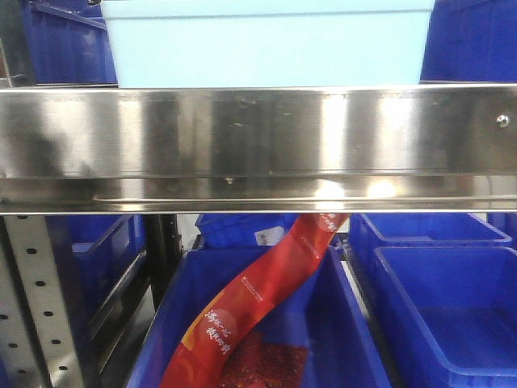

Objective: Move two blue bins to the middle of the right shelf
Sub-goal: 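Open both grippers and pull them back from the placed cyan bin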

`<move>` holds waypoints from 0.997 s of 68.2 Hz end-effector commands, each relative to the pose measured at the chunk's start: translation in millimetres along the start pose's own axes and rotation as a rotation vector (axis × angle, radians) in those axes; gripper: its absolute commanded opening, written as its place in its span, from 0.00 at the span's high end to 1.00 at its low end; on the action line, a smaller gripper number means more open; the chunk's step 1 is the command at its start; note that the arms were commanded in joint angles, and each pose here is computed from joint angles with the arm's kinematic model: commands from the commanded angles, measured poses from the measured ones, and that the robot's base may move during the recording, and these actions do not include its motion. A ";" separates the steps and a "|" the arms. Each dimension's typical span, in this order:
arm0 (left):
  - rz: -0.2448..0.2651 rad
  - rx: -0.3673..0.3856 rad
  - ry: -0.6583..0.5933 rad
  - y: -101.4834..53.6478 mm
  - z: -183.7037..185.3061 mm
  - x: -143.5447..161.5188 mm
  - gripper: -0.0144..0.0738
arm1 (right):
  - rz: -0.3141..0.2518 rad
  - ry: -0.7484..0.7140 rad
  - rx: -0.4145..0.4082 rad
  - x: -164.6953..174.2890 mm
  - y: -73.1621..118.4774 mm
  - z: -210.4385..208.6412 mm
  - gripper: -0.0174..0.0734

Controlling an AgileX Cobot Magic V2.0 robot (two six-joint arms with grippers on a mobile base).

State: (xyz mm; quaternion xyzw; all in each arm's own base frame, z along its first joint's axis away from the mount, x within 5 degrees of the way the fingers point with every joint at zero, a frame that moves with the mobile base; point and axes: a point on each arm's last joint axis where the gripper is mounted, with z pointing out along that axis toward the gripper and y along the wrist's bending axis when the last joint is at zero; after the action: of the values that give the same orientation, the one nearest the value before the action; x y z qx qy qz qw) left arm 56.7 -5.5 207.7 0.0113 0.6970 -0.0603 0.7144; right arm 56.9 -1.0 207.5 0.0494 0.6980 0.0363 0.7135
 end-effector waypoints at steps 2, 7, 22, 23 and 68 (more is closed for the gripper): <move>-0.003 0.002 -0.027 -0.3 -0.5 -2.6 0.96 | -0.033 -0.016 0.002 -1.1 -0.2 -0.4 0.99; -0.003 0.002 -0.027 -0.3 -0.5 -2.6 0.96 | -0.043 -0.009 0.003 -0.4 -0.3 -0.4 0.99; -0.003 0.002 -0.027 -0.3 -0.5 -2.6 0.96 | -0.053 -0.004 -0.042 -0.1 2.3 -0.5 0.99; -0.003 0.002 -0.027 -0.3 -0.5 -2.6 0.96 | -0.053 -0.004 -0.048 -0.1 2.6 -0.5 0.99; -0.003 0.002 -0.027 -0.3 -0.5 -2.6 0.96 | -0.053 -0.001 -0.075 0.1 4.1 -0.6 0.99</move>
State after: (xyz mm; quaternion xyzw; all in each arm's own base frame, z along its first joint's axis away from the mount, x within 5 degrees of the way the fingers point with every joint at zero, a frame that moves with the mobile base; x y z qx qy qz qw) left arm 56.7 -5.5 207.7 0.0113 0.6970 -0.0603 0.7144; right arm 56.6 3.1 207.1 0.0092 0.7010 0.0475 0.7115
